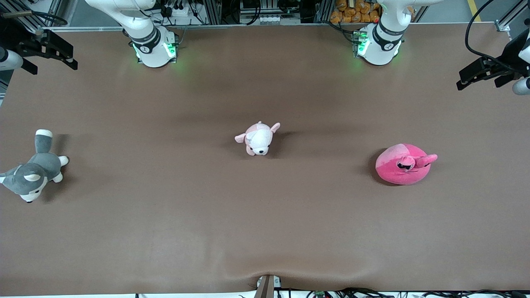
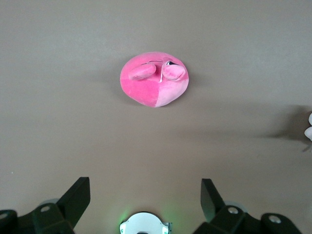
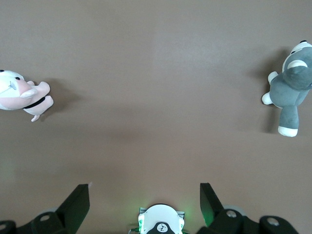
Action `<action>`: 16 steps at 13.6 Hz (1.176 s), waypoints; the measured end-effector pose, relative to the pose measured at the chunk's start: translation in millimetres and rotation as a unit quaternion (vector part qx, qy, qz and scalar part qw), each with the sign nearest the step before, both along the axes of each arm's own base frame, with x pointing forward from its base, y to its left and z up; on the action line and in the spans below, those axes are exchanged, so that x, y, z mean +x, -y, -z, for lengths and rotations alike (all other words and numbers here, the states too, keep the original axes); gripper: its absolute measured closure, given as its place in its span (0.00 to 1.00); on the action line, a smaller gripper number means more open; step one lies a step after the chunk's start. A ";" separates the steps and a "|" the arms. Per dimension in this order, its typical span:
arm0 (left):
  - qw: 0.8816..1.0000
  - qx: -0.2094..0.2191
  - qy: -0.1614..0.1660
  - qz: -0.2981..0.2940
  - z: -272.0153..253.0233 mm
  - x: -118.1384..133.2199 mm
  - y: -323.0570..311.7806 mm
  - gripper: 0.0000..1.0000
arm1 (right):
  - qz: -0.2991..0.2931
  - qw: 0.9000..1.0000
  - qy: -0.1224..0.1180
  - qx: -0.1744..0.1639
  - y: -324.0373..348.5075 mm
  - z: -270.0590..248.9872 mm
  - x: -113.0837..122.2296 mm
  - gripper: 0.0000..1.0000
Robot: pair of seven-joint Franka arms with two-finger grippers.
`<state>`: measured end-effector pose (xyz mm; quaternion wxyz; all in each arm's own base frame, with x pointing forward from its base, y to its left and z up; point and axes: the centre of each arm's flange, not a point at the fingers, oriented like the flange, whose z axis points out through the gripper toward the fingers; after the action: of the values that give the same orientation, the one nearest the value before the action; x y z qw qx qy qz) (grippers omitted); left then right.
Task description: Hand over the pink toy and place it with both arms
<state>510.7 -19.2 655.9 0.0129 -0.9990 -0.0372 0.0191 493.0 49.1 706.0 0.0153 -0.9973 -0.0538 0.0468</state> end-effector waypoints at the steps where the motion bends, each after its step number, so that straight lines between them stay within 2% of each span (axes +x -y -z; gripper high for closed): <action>1: 1.000 0.000 0.000 0.001 0.0 0.0 0.3 0.00 | 0.001 1.000 0.000 0.000 0.5 0.0 0.0 0.00; 8: 1.000 0.000 0.009 0.008 -7.5 0.4 4.3 0.00 | 0.006 1.000 0.000 0.001 5.1 0.0 0.5 0.00; 16: 1.000 0.000 0.003 0.008 -2.2 3.8 4.1 0.00 | 0.007 1.000 -0.001 0.004 6.1 0.3 0.8 0.00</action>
<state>514.5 -23.4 658.1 0.0127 -0.9994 -0.0290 0.0162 493.8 43.0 705.7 0.0200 -0.9976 -0.0474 0.0471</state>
